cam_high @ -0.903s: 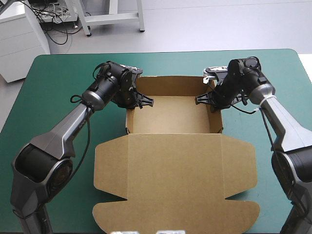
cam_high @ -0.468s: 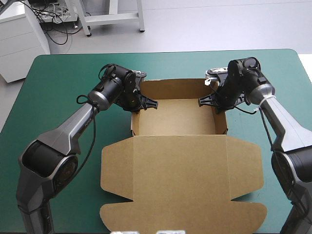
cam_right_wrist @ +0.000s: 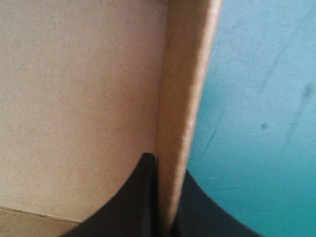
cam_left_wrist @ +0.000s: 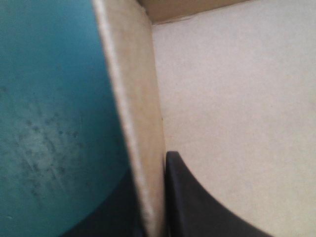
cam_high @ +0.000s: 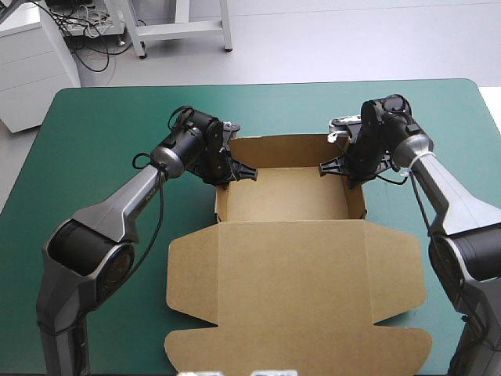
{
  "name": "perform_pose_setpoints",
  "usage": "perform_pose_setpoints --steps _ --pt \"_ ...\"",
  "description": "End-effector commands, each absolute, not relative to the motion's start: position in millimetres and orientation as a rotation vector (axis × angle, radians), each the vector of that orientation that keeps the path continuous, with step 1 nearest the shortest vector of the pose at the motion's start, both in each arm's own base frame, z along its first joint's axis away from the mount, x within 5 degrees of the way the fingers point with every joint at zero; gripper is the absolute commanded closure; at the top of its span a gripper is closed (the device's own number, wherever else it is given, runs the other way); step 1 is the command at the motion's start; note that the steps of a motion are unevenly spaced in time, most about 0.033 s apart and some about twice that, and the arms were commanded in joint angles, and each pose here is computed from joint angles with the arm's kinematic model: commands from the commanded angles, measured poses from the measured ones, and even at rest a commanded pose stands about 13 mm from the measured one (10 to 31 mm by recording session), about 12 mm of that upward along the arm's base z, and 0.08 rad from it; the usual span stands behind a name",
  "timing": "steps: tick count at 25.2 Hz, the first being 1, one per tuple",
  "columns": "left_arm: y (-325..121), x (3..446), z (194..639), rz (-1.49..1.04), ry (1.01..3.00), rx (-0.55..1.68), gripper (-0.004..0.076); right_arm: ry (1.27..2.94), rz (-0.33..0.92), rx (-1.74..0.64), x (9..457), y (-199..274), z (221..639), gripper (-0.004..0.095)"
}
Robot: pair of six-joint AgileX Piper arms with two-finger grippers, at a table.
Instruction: Fold the box
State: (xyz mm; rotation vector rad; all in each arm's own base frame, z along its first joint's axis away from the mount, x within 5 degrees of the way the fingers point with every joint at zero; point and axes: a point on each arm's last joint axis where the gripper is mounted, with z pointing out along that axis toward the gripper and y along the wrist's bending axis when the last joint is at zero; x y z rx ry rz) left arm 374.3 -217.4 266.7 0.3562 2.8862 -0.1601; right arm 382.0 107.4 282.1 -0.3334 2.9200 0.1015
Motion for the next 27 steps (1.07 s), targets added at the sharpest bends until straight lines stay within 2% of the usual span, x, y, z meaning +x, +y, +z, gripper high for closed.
perform_pose_setpoints --steps 1,4,7,12,14,15,16,17,19,21,27 --pt "-214 362 296 -0.155 2.848 0.468 0.0746 2.805 0.133 -0.404 377 110 311 0.0926" --pt "-214 363 296 -0.146 2.839 0.469 0.0741 2.806 0.13 -0.411 377 110 311 0.0926" --pt "-214 363 296 -0.147 2.836 0.468 0.0701 2.817 0.128 -0.416 376 110 311 0.0926" --pt "-213 361 296 -0.135 2.86 0.472 0.0573 2.826 0.121 -0.418 375 109 311 0.0906" --pt "-212 360 296 -0.129 2.864 0.489 0.0468 2.828 0.123 -0.419 375 109 311 0.0763" --pt "-212 359 301 -0.149 2.857 0.485 0.0391 2.824 0.127 -0.418 374 109 312 0.0576" --pt "-212 358 304 -0.154 2.848 0.484 0.0363 2.821 0.13 -0.417 373 109 313 0.049" --pt "-211 358 312 -0.162 2.823 0.484 0.03 2.815 0.132 -0.416 372 109 316 0.0275" --pt "-210 357 321 -0.154 2.793 0.487 0.0254 2.808 0.134 -0.412 371 109 319 0.0129" --pt "-208 356 330 -0.148 2.764 0.484 0.0218 2.797 0.131 -0.405 369 108 323 0.0044" --pt "-194 344 368 -0.109 2.65 0.472 0.0208 2.708 0.121 -0.405 351 101 356 0.0037"
